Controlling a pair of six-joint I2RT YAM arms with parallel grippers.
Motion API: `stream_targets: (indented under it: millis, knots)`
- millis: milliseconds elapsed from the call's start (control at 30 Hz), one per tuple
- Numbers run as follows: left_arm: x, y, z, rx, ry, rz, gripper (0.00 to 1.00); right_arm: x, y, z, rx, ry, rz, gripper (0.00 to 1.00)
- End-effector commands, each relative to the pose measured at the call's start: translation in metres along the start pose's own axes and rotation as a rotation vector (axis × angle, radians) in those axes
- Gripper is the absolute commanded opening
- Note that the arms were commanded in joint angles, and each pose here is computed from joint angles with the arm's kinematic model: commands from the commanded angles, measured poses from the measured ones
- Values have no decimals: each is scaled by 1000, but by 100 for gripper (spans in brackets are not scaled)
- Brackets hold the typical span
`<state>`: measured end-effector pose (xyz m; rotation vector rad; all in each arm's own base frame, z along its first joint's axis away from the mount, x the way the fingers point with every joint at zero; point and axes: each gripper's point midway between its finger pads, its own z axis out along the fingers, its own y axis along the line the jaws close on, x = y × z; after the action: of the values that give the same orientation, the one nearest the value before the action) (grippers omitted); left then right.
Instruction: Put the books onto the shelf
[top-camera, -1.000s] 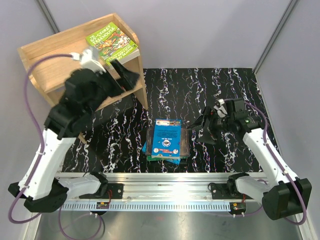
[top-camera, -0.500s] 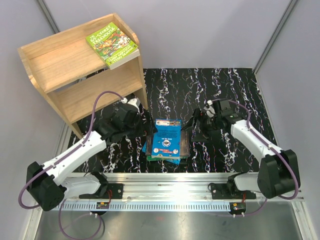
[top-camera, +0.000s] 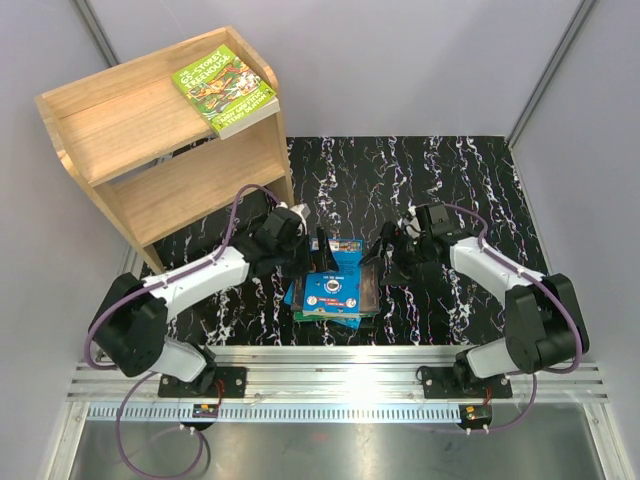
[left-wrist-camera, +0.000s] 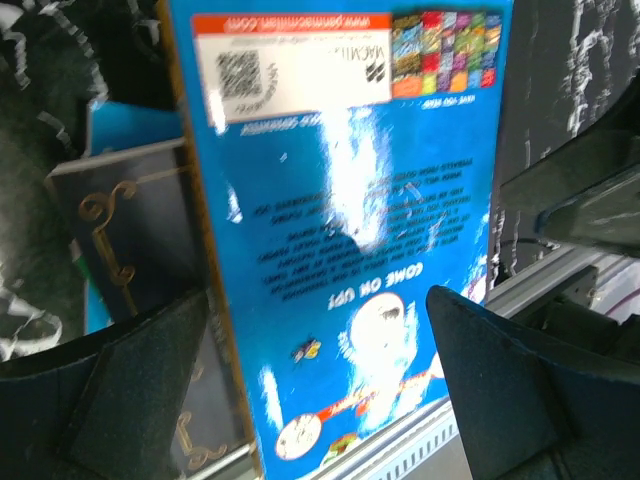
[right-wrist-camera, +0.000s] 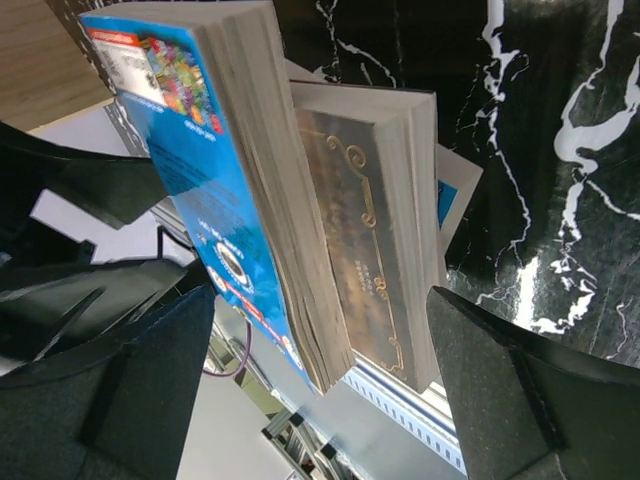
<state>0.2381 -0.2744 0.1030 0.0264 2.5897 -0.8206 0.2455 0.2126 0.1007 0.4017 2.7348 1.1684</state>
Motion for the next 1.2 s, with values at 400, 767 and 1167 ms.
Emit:
stream_targets:
  millis: [400, 767, 1167]
  knots:
    - [-4, -84, 30, 286, 108, 57, 99, -7, -3, 12, 18, 12, -45, 92]
    - [20, -122, 32, 380, 193, 64, 99, -15, 21, -31, 43, -115, -136, 74]
    - [-22, -127, -17, 281, 25, 157, 99, -22, 68, -109, 91, -280, -233, 2]
